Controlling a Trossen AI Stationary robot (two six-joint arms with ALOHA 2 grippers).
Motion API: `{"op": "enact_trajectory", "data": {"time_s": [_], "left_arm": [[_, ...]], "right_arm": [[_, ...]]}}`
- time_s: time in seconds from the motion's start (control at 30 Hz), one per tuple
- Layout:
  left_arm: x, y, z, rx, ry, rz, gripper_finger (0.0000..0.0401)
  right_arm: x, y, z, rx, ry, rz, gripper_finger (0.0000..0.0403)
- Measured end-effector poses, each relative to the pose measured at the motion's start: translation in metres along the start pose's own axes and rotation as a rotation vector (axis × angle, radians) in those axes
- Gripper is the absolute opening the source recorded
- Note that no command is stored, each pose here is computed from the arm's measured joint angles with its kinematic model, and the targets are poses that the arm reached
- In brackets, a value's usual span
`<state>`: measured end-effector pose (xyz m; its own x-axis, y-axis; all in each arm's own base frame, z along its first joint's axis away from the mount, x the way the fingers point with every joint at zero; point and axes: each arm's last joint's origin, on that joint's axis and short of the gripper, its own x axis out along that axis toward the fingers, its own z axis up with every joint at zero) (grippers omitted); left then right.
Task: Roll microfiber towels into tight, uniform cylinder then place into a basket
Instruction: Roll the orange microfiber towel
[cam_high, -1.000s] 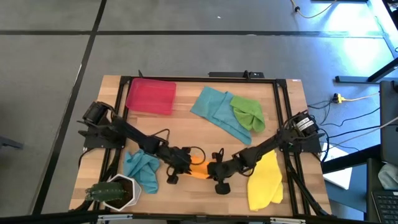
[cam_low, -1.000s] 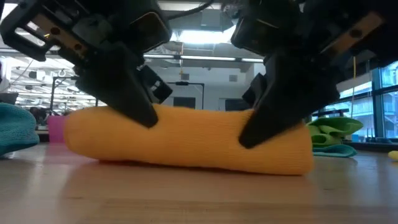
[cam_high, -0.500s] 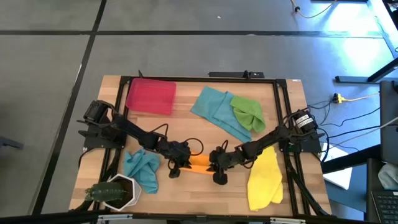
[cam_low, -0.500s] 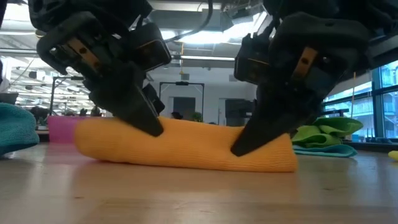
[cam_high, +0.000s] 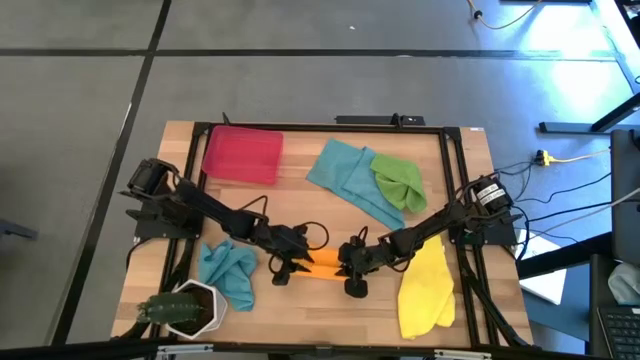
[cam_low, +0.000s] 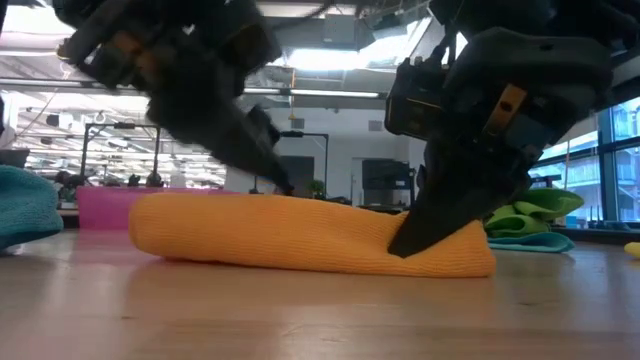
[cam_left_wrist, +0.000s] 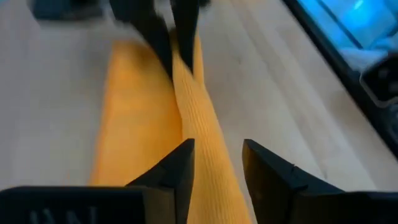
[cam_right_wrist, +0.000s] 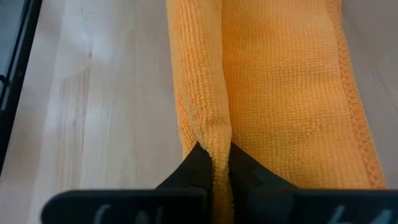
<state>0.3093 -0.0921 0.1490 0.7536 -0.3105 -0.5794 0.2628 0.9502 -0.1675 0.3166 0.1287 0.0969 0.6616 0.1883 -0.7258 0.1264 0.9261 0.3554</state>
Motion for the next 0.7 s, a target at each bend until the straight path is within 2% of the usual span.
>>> {"op": "enact_trajectory", "data": {"time_s": [0.2, 0.5, 0.7], "left_arm": [[-0.019, -0.003, 0.018, 0.054, -0.084, 0.050, 0.0129], [-0.021, -0.008, 0.019, 0.062, -0.096, 0.052, 0.0129], [-0.022, -0.007, 0.027, 0.056, -0.184, 0.099, 0.0127]], "right_arm": [[0.000, -0.001, 0.000, 0.001, 0.002, -0.005, 0.0020], [0.001, -0.001, -0.001, 0.000, 0.003, -0.009, 0.0021], [0.001, -0.001, -0.001, 0.000, 0.003, -0.010, 0.0022]]}}
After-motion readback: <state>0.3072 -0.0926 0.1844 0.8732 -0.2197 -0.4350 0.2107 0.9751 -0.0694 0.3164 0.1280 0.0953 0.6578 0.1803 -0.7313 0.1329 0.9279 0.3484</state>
